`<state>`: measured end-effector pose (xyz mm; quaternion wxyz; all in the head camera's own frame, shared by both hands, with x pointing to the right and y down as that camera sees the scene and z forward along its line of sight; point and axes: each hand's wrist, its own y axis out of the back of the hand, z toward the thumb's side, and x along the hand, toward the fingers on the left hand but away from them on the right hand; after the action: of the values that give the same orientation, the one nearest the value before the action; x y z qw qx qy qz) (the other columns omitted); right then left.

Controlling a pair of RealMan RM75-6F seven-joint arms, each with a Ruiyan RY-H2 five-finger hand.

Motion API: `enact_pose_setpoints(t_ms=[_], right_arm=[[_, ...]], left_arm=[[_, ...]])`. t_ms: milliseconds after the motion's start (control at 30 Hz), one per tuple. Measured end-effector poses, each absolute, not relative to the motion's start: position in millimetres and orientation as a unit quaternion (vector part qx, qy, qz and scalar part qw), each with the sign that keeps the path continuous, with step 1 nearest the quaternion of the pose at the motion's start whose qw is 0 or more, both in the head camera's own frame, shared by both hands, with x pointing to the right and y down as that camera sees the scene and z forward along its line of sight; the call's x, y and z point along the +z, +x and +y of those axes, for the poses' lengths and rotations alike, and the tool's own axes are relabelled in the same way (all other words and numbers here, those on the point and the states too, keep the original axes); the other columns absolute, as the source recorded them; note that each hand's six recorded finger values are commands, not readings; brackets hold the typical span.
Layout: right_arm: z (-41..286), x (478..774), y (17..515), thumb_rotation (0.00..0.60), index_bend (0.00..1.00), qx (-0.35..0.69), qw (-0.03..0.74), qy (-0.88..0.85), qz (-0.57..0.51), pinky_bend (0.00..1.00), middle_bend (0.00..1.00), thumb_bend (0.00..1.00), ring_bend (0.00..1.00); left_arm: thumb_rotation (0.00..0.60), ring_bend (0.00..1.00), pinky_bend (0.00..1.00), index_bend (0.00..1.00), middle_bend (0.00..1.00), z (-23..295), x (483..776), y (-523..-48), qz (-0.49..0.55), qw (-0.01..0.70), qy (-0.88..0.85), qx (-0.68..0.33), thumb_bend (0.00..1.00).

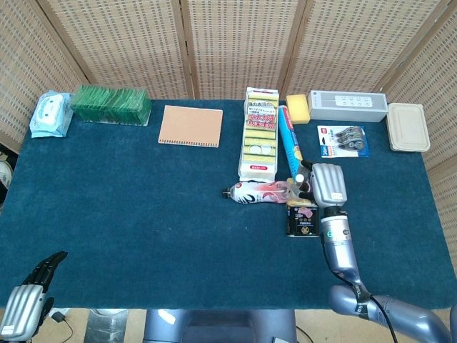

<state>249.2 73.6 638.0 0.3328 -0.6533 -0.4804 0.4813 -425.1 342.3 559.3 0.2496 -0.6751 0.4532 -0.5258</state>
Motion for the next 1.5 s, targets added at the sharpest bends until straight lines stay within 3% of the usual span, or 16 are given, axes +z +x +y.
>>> enact_pose_setpoints(t_ms=[367,1500], right_arm=[[70.5,629.0,249.3,0.6,0.64,0.479,0.343,-0.648,-0.483,0.72,0.72,0.31,0.77],[53.4,541.4,259.0,0.6,0.7,0.452,0.384,-0.619,-0.514,0.8,0.78,0.32,0.86]], left_arm=[[0.6,0.15,0.31,0.1,0.15,343.0,558.8,-426.8,0.454,0.249,-0.674,-0.527,0.2],[0.6,0.15,0.31,0.1,0.15,345.9,556.9,-423.7,0.455,0.247,-0.68,-0.519,0.2]])
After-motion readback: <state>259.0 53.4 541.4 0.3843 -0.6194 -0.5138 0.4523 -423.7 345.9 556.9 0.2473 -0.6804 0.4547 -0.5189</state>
